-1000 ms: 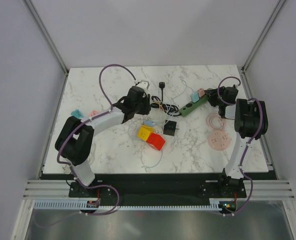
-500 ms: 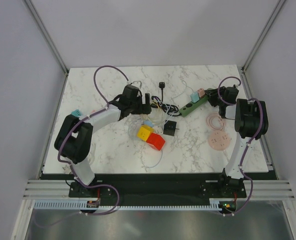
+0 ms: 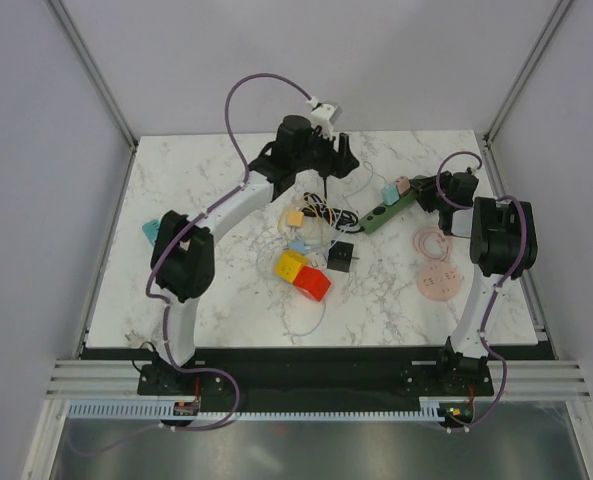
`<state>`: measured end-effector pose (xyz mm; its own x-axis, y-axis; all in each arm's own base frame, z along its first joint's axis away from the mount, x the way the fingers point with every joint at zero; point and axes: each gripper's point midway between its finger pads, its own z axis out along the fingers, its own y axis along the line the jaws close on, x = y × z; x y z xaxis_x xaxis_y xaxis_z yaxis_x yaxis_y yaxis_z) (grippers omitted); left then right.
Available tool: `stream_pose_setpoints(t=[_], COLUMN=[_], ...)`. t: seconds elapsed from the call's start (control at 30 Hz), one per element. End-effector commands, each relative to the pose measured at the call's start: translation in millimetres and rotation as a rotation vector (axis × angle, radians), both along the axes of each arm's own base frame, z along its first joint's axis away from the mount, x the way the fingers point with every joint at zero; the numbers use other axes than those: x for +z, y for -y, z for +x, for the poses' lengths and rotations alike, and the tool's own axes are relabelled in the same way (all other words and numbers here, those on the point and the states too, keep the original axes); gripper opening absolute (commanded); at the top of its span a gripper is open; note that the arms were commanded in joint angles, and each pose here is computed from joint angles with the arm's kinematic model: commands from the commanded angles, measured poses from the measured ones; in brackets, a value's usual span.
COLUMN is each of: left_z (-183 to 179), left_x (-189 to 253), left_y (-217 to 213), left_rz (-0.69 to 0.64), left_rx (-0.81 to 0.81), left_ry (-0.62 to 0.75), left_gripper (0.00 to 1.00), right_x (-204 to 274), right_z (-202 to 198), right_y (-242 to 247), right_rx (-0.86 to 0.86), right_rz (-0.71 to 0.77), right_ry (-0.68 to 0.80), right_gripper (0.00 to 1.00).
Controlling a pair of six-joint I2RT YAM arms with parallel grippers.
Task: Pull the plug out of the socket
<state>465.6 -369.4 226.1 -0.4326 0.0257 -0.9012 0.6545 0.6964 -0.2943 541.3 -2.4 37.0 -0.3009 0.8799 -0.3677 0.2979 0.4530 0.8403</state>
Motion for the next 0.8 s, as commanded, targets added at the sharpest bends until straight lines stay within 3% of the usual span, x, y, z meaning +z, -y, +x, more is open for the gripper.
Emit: stream_pose_setpoints(t=[0.0, 0.1, 0.23, 0.33, 0.53, 0.63, 0.77], left_z=[0, 11, 15, 7, -7, -4, 3], left_x=[-11, -11, -29, -36, -61, -68, -89], left_y=[60, 75, 69, 77, 98, 106, 115], left_rz=[0.002, 0.006, 0.023, 0.025, -0.004, -0.015, 0.0], left_rx=[-0.209, -0.172, -0.087, -0.118, -0.202, -0.22, -0.217], left_ry=[0.094, 0.123, 0.154, 0.166, 0.081, 0.052, 0.004], left_gripper=[0.74, 0.68, 0.72, 0.75, 0.7, 0.82, 0.84], right_x=[-9, -10, -5, -4, -4, -2, -3], right_z=[4, 3, 3, 2, 2, 3, 1], right_y=[6, 6, 7, 9, 9, 9, 8], right_rx=[0.047, 0.048, 0.047, 0.04, 0.041, 0.043, 0.04], right_rz=[-0.101, -0.1, -0.116, -0.123, -0.132, -0.13, -0.12], right_ry=[0.021, 0.02, 0.024, 0.021, 0.018, 0.023, 0.024], right_gripper=[0.0, 0.0, 0.0, 0.0, 0.0, 0.0, 0.0])
